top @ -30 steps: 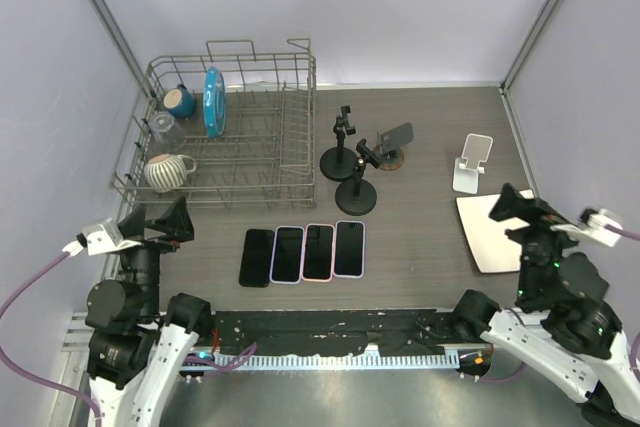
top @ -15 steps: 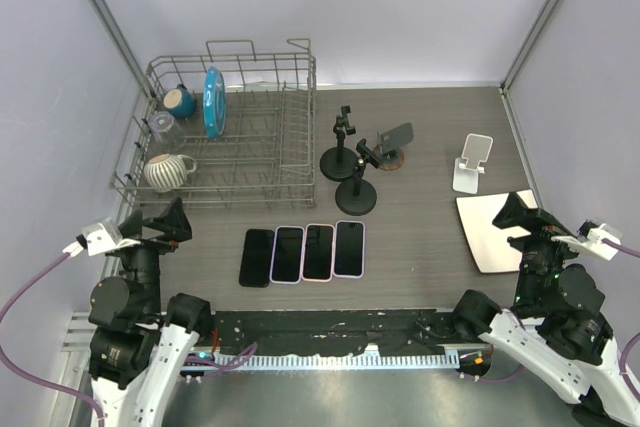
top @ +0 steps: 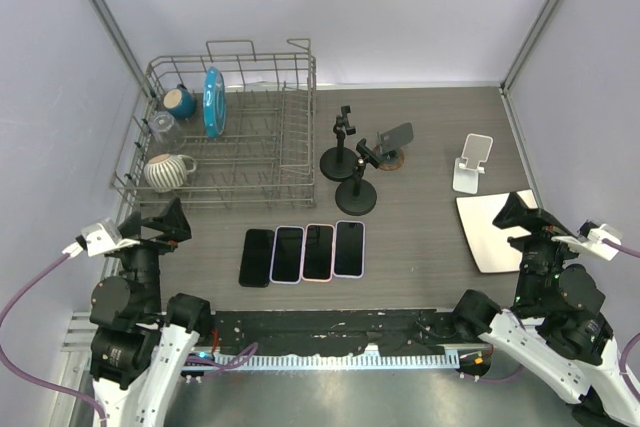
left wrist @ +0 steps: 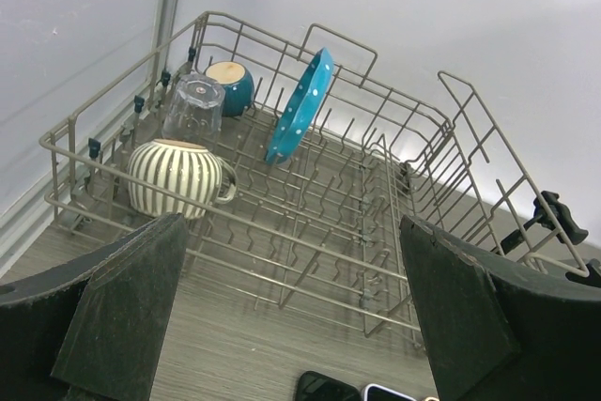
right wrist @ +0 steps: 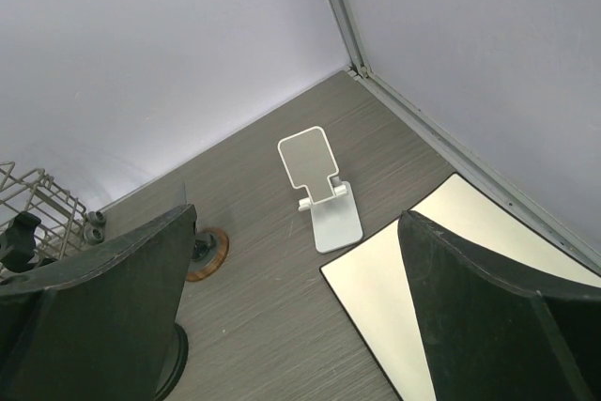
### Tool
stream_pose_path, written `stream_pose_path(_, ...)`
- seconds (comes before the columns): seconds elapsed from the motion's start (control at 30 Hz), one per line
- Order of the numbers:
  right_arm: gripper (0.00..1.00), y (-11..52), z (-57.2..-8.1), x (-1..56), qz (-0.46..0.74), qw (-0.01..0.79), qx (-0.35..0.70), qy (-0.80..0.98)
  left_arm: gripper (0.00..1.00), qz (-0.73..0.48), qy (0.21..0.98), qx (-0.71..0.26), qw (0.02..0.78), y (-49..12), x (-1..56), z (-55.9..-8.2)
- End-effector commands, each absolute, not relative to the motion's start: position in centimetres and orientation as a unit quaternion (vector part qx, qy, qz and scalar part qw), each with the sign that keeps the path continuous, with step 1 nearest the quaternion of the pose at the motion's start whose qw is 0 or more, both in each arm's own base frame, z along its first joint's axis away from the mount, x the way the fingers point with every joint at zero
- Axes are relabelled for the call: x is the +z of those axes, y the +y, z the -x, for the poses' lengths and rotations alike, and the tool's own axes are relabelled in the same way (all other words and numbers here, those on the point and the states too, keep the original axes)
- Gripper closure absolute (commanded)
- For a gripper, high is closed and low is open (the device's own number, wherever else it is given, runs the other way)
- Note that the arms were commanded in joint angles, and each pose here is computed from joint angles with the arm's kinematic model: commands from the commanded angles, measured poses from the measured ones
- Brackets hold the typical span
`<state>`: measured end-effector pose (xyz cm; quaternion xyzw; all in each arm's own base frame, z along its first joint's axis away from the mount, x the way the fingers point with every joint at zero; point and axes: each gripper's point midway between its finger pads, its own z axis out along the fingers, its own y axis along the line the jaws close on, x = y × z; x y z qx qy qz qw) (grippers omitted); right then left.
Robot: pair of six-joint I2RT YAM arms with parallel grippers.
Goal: Remove the phone from the phone stand
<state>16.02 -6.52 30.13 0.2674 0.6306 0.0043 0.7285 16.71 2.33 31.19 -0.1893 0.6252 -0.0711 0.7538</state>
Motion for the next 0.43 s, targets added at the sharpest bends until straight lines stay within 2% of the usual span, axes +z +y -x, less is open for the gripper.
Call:
stream_pose_path(0.0, 0.06, -6.97, -15.81, 30.58, -0.282, 0.731, 0.007, 0.622, 0.00, 0.196, 0.593, -0.082, 0.776, 2.82, 32.85, -15.24)
stream_pose_path(0.4, 0.06, -7.09, -15.75, 30.54, -0.286, 0.729, 0.006, 0.621, 0.00, 0.195, 0.596, -0.079, 0.775, 2.87, 32.68, -15.28)
